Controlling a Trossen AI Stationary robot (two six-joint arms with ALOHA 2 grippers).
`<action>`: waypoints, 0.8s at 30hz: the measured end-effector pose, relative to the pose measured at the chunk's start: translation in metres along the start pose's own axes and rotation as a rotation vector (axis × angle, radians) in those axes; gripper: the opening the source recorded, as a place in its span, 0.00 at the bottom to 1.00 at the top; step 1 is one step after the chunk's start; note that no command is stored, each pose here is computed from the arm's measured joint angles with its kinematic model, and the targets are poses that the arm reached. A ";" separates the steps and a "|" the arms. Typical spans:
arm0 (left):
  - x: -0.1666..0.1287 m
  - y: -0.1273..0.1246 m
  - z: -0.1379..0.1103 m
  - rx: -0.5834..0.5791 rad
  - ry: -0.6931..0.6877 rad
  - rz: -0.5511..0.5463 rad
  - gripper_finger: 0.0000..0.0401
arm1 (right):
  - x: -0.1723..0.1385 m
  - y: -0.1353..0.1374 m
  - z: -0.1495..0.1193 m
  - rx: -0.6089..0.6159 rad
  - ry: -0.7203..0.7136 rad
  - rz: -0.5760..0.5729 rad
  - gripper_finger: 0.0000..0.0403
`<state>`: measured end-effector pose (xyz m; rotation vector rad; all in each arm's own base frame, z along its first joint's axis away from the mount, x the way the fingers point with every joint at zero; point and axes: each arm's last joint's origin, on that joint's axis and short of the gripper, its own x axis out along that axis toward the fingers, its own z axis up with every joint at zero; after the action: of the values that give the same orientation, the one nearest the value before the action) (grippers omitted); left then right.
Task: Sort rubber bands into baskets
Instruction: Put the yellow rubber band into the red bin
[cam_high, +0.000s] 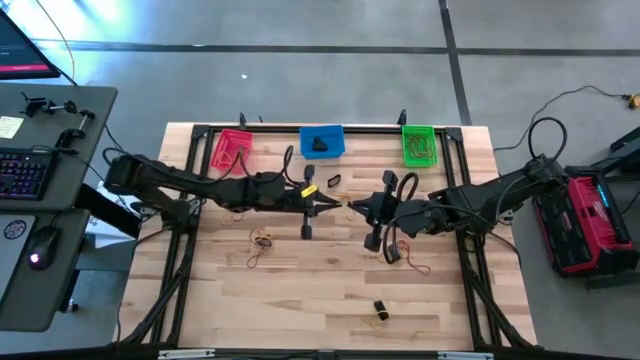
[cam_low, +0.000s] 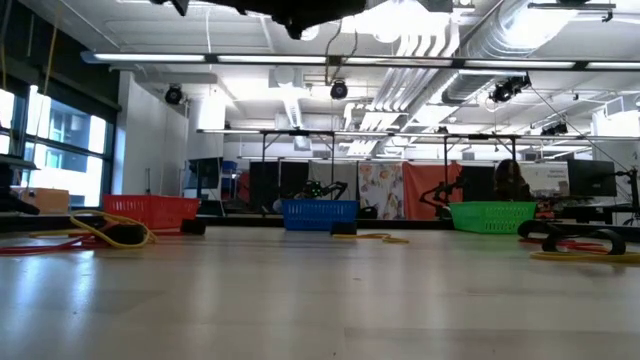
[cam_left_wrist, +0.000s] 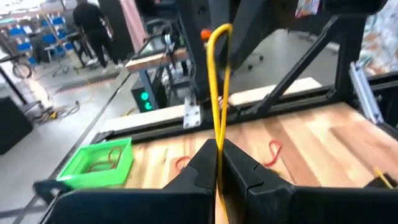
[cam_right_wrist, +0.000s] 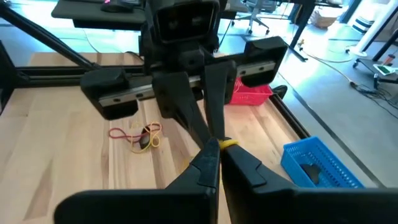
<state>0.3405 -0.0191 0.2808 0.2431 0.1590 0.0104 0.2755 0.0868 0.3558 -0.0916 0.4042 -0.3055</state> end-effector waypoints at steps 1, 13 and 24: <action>-0.001 0.001 0.001 0.000 0.000 0.004 0.00 | 0.000 0.000 0.000 0.000 0.000 0.001 0.00; -0.005 0.004 -0.002 0.004 0.063 0.025 0.00 | 0.000 0.001 0.004 0.026 -0.031 0.015 0.40; -0.068 0.041 0.006 -0.017 0.335 0.236 0.00 | 0.019 -0.005 -0.035 -0.010 0.102 -0.077 0.14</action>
<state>0.2744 0.0167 0.3074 0.2407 0.4629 0.2874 0.2769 0.0755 0.3176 -0.1021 0.5045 -0.3849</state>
